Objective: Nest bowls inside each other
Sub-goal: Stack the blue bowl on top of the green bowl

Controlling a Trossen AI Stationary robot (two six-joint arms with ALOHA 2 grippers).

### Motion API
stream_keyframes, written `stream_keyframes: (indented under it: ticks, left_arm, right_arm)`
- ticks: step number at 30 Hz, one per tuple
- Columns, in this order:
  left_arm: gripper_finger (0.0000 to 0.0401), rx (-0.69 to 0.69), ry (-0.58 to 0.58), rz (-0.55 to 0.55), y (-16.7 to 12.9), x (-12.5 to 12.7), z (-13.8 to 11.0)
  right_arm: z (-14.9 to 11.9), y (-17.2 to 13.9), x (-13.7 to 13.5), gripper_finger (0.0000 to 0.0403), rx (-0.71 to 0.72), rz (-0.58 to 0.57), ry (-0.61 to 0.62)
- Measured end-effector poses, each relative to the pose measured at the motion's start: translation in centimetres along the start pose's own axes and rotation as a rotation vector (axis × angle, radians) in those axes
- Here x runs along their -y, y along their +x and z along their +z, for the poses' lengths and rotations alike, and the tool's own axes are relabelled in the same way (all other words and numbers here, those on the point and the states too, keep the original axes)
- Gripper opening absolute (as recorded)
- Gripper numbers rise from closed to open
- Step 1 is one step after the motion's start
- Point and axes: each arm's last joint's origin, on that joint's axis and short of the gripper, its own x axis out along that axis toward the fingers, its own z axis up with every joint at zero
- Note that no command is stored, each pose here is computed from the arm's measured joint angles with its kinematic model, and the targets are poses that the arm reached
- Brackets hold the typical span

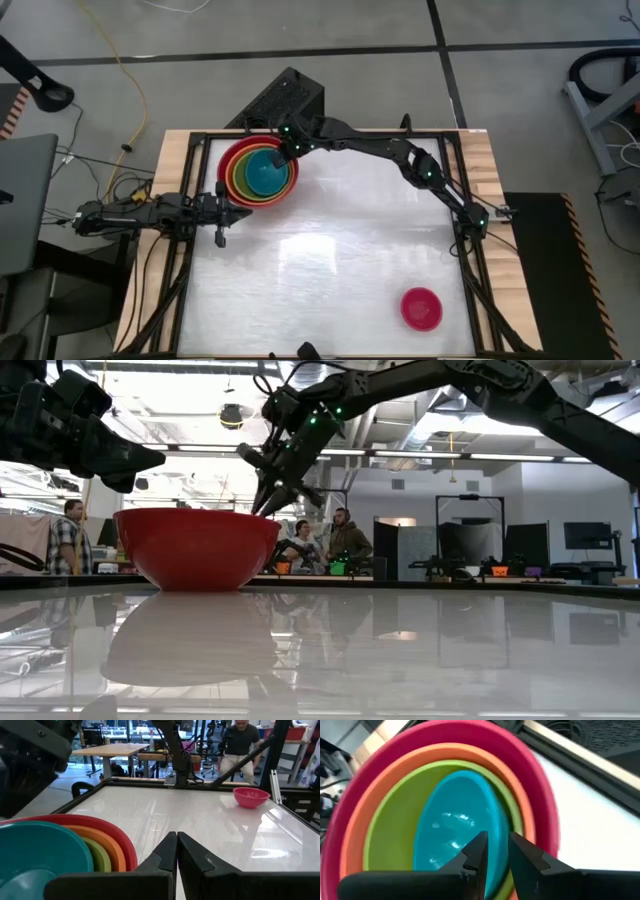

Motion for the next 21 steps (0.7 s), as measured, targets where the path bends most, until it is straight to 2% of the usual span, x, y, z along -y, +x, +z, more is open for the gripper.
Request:
stream_keyframes:
  ticks: [5,11,21]
  left_arm:
    - [0.0000,0.000,0.000,0.000,0.0,0.0,0.0]
    - [0.0000,0.000,0.000,0.000,0.0,0.0,0.0]
    - [0.0000,0.000,0.000,0.000,0.0,0.0,0.0]
  right_arm:
    - [0.6,-2.3,-0.3,0.0089,0.006,-0.008,-0.008]
    - [0.2,-2.3,-1.1,0.0011,0.004,-0.009,-0.068]
    - [-1.6,-0.1,-0.5,0.0003,-0.007,-0.030,-0.047]
